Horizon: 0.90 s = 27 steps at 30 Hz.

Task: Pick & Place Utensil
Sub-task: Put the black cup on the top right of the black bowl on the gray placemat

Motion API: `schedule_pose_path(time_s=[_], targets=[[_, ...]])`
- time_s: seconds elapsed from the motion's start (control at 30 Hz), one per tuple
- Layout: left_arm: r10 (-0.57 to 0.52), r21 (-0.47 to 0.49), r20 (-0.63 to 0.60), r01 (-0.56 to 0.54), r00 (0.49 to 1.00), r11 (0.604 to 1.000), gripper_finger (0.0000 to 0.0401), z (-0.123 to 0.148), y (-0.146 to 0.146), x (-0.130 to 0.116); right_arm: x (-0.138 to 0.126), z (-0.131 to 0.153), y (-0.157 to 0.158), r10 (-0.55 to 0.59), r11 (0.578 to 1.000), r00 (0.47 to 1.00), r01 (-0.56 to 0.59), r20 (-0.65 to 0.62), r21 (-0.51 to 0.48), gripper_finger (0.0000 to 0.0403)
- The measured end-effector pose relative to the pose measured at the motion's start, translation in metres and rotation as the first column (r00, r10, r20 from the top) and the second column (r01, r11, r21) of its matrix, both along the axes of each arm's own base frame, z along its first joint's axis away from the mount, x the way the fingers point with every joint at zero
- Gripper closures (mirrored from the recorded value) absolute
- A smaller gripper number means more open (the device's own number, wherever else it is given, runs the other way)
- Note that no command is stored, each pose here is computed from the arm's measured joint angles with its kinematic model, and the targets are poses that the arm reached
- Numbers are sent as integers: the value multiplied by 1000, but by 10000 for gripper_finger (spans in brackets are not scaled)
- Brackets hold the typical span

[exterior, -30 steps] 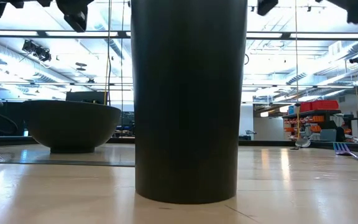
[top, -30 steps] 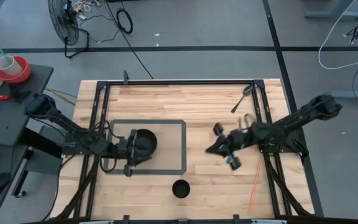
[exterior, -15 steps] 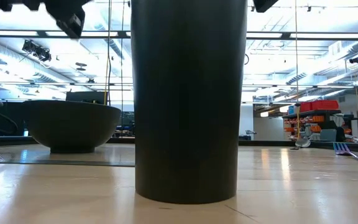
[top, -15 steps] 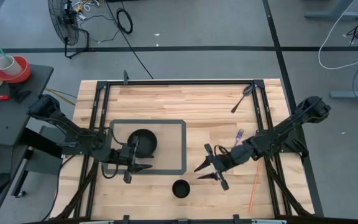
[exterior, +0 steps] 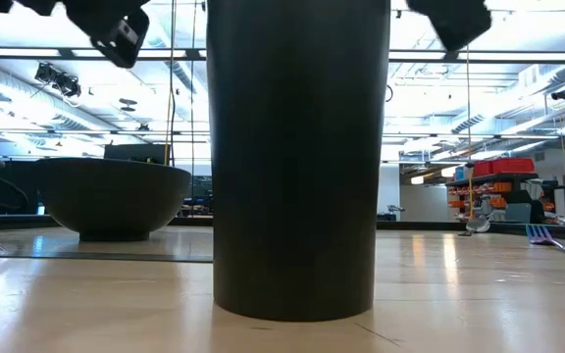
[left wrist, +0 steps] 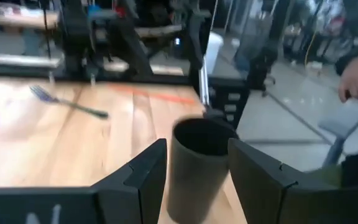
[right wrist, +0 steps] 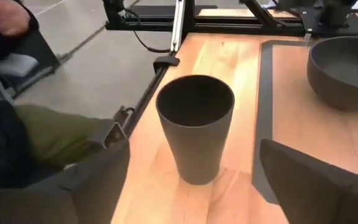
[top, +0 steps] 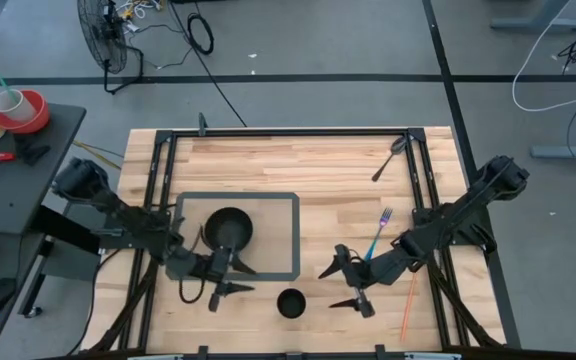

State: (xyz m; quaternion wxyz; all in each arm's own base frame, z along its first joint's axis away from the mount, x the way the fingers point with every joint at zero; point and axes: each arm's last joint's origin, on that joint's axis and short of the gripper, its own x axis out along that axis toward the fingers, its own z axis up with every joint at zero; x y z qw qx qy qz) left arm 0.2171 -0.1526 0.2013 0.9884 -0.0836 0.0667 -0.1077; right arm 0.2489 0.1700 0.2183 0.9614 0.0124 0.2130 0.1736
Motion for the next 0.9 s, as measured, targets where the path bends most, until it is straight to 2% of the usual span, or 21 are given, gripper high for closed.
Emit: schedule_pose_path(time_s=[0.13,0.3,0.53,0.9], targets=[[44,16,-59,-43,997,999,224,-1,-12,2,12,-21,8,47,994,998,-43,36,-100,7],[50,7,-77,-49,996,999,224,-2,-20,1,28,-40,16,48,995,992,-36,119,-95,4],[57,-30,-124,-61,991,998,224,-6,-25,-5,41,-68,17,-13,991,995,26,96,-135,4],[75,-35,-138,-80,988,996,224,-8,-25,-6,78,-67,32,8,995,992,4,122,-97,4]])
